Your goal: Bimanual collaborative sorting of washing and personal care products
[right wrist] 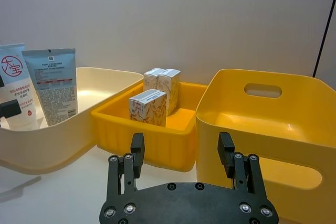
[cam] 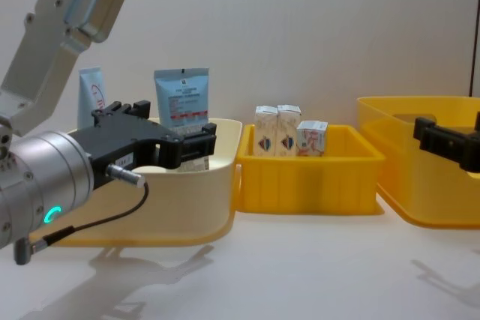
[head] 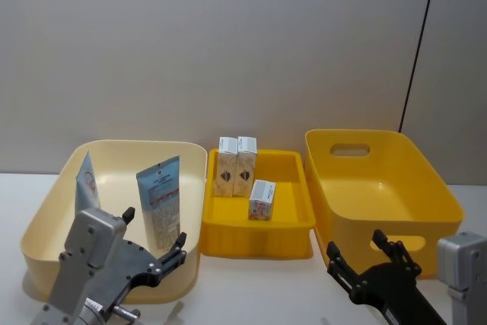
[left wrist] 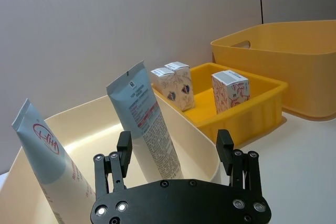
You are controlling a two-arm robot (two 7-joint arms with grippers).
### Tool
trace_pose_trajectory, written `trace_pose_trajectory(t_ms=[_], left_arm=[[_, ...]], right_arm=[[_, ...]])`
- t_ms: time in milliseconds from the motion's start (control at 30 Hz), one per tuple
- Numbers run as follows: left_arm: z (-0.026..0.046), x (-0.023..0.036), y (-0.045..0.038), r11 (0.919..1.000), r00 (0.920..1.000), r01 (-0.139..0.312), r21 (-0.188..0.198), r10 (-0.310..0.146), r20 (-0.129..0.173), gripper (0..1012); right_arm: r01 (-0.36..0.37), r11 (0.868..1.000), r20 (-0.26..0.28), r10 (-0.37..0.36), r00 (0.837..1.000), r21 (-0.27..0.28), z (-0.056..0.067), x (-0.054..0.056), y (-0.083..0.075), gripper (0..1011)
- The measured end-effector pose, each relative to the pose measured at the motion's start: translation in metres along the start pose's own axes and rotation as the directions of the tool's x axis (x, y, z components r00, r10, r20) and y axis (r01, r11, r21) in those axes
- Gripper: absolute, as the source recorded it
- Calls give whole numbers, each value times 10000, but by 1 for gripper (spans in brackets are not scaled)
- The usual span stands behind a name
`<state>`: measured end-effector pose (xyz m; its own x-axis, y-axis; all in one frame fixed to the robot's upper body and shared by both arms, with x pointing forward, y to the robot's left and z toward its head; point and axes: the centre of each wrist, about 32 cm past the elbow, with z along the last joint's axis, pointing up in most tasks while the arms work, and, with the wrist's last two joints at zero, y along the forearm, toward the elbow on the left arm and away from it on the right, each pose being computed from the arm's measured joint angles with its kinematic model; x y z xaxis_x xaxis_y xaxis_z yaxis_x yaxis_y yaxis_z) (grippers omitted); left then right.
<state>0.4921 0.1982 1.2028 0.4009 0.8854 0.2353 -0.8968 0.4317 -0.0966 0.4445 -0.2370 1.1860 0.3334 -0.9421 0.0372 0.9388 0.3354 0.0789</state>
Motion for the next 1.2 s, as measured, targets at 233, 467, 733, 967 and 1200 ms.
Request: trace_pose_trajectory(t_ms=[233, 467, 733, 967, 1200], left_arm=[[0, 0, 0, 10000, 10000, 0, 0, 0, 0, 1002], [0, 0, 0, 10000, 10000, 0, 0, 0, -1, 1002], [0, 0, 0, 10000, 10000, 0, 0, 0, -1, 1002], [0, 0, 0, 10000, 10000, 0, -1, 0, -1, 1002], [0, 0, 0, 10000, 10000, 0, 0, 0, 0, 1002]], right_arm=[[0, 10000, -1, 0, 10000, -1, 0, 0, 0, 876], [0, 10000, 0, 0, 10000, -1, 0, 0, 0, 875], [0, 10000, 0, 0, 10000, -1, 0, 0, 0, 875], [0, 10000, 0, 0, 10000, 0, 0, 0, 0, 875], [0, 10000, 0, 0, 10000, -1, 0, 0, 0, 875]])
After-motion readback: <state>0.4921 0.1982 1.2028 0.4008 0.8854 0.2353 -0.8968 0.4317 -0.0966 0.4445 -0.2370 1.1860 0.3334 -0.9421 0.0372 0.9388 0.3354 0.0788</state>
